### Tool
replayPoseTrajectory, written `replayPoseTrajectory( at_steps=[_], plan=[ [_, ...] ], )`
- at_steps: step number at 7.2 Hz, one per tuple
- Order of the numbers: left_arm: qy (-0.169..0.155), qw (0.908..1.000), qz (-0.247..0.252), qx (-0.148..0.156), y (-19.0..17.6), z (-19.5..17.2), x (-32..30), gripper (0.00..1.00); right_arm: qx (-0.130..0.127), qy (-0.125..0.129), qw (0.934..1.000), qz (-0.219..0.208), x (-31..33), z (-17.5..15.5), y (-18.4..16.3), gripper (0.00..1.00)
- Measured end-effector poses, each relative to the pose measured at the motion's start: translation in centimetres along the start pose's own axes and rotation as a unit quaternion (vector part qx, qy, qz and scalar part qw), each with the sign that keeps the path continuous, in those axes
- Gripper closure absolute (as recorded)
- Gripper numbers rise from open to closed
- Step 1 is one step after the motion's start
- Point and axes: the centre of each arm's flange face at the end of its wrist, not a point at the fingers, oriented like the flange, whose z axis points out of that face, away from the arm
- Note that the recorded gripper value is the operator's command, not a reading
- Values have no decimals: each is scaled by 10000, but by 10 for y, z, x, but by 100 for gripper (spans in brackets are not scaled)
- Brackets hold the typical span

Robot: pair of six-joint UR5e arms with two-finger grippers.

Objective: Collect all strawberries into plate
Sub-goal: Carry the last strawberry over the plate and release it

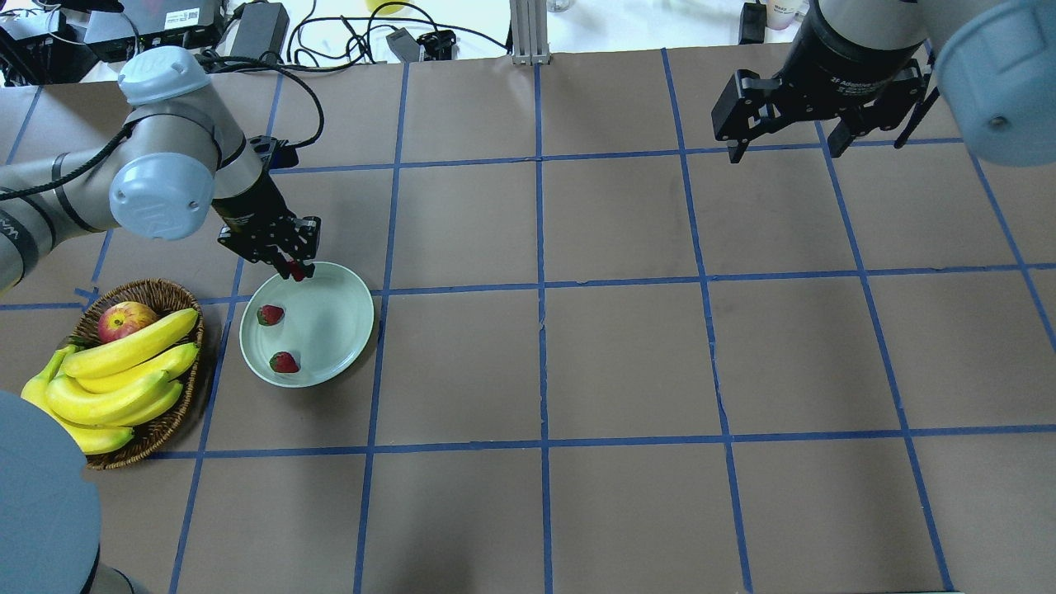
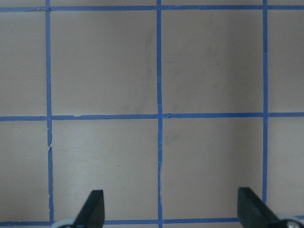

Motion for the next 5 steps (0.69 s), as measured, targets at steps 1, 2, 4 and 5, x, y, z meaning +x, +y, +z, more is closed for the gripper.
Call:
replayPoseTrajectory(
  at_steps=[1,2,4,5],
  plan=[
    [40,9997,-219,-64,3,7,-5,5,1,1,10000,0,0,0,0,0],
    [100,9989,-441,-81,4,10,-1,0,1,1,10000,3,0,0,0,0],
    [185,9982,-577,-38,6,4,9,0,0,2,10000,11,0,0,0,0],
    [164,9982,-579,41,8,-7,11,0,-4,2,10000,11,0,0,0,0]
  ],
)
